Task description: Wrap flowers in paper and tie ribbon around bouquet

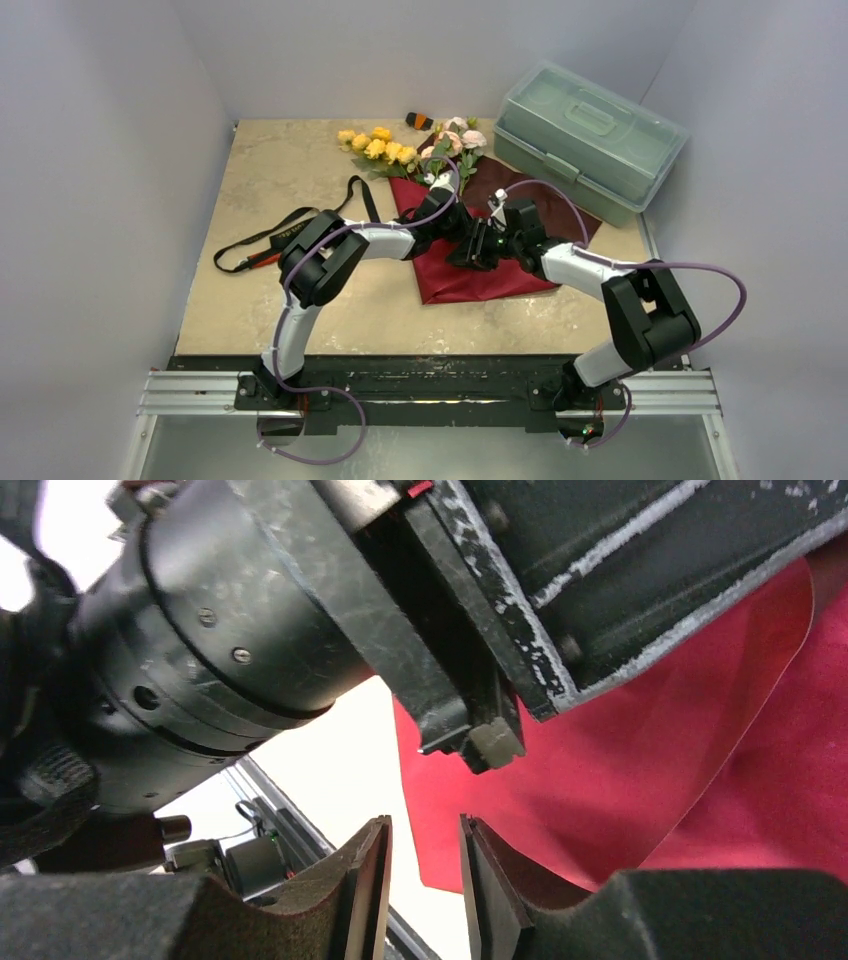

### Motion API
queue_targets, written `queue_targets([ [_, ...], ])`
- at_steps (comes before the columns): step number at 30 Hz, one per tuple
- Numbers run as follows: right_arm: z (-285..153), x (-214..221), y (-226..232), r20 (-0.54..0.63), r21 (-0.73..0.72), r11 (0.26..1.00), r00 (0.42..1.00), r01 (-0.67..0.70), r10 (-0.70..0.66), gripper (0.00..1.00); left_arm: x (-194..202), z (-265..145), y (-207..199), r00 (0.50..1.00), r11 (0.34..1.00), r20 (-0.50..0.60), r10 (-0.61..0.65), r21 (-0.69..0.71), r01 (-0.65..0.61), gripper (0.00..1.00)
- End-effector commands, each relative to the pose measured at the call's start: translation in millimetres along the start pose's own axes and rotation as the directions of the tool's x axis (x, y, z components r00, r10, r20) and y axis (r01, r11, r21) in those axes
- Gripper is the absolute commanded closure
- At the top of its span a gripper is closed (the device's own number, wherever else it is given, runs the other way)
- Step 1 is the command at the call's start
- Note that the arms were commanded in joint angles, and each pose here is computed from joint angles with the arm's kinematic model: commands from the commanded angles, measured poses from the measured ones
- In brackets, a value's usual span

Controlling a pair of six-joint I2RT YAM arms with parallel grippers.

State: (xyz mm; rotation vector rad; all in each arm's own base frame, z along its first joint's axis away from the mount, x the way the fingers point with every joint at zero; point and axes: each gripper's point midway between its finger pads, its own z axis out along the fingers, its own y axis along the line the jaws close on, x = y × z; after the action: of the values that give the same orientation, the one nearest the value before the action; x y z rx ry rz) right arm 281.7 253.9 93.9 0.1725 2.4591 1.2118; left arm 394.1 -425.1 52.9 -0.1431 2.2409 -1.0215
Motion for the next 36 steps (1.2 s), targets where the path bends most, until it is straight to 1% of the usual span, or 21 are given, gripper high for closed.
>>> queue_targets([
  [1, 7, 3, -15, -0.008, 0.046, 0.998, 0.999, -0.042, 0.042, 0.62, -4, 4, -13, 1.0, 0.996, 0.016, -0.002, 0.088, 0.001, 1.0],
  [5, 13, 16, -39, -0.047, 0.109, 0.993, 0.997, -0.049, 0.054, 0.64, -6, 2, -13, 0.999, 0.995, 0.026, 0.044, 0.091, -0.047, 1.0],
  [9, 21, 25, -58, -0.075, 0.151, 0.987, 0.995, -0.053, 0.065, 0.65, -5, 2, -14, 0.999, 0.994, 0.02, 0.047, 0.099, -0.048, 1.0],
  [10, 23, 27, -63, -0.081, 0.162, 0.985, 0.994, -0.053, 0.066, 0.65, -5, 1, -16, 0.999, 0.994, 0.016, 0.044, 0.104, -0.046, 0.98],
  [12, 25, 30, -69, -0.091, 0.181, 0.982, 0.993, -0.054, 0.071, 0.65, -5, 1, -19, 0.999, 0.993, 0.008, 0.042, 0.112, -0.042, 0.87],
  [13, 25, 30, -71, -0.092, 0.188, 0.981, 0.993, -0.053, 0.072, 0.65, -6, 0, -22, 0.999, 0.992, 0.005, 0.046, 0.12, -0.046, 0.8],
  [16, 25, 32, -76, -0.097, 0.208, 0.977, 0.993, -0.047, 0.069, 0.66, -14, -6, -33, 0.996, 0.988, 0.01, 0.088, 0.125, -0.088, 0.53],
  [17, 25, 33, -77, -0.1, 0.212, 0.976, 0.993, -0.046, 0.068, 0.66, -21, -10, -38, 0.993, 0.984, 0.021, 0.119, 0.128, -0.121, 0.47],
  [18, 25, 33, -78, -0.1, 0.216, 0.975, 0.993, -0.046, 0.069, 0.66, -27, -13, -42, 0.988, 0.982, 0.032, 0.15, 0.113, -0.153, 0.37],
  [19, 25, 34, -80, -0.103, 0.22, 0.974, 0.992, -0.046, 0.07, 0.67, -35, -17, -45, 0.983, 0.979, 0.044, 0.178, 0.096, -0.181, 0.24],
  [20, 25, 34, -80, -0.105, 0.222, 0.974, 0.992, -0.046, 0.071, 0.67, -43, -22, -49, 0.977, 0.974, 0.056, 0.205, 0.083, -0.209, 0.19],
  [22, 25, 33, -80, -0.105, 0.228, 0.973, 0.992, -0.044, 0.07, 0.67, -60, -32, -56, 0.962, 0.962, 0.074, 0.262, 0.052, -0.266, 0.13],
  [24, 24, 33, -80, -0.107, 0.233, 0.972, 0.992, -0.041, 0.067, 0.67, -77, -44, -60, 0.948, 0.951, 0.085, 0.305, 0.027, -0.309, 0.13],
  [27, 24, 30, -79, -0.108, 0.237, 0.971, 0.992, -0.031, 0.058, 0.67, -95, -67, -57, 0.929, 0.932, 0.072, 0.363, -0.031, -0.362, 0.2],
  [31, 24, 28, -77, -0.104, 0.234, 0.972, 0.993, -0.024, 0.049, 0.67, -91, -95, -39, 0.892, 0.89, 0.017, 0.452, -0.082, -0.449, 0.39],
  [34, 21, 29, -77, -0.114, 0.247, 0.969, 0.992, -0.024, 0.054, 0.68, -75, -108, -15, 0.888, 0.882, -0.031, 0.458, -0.107, -0.459, 0.57],
  [36, 20, 28, -76, -0.114, 0.251, 0.968, 0.992, -0.018, 0.048, 0.68, -63, -112, -1, 0.889, 0.881, -0.059, 0.453, -0.119, -0.457, 0.64],
])
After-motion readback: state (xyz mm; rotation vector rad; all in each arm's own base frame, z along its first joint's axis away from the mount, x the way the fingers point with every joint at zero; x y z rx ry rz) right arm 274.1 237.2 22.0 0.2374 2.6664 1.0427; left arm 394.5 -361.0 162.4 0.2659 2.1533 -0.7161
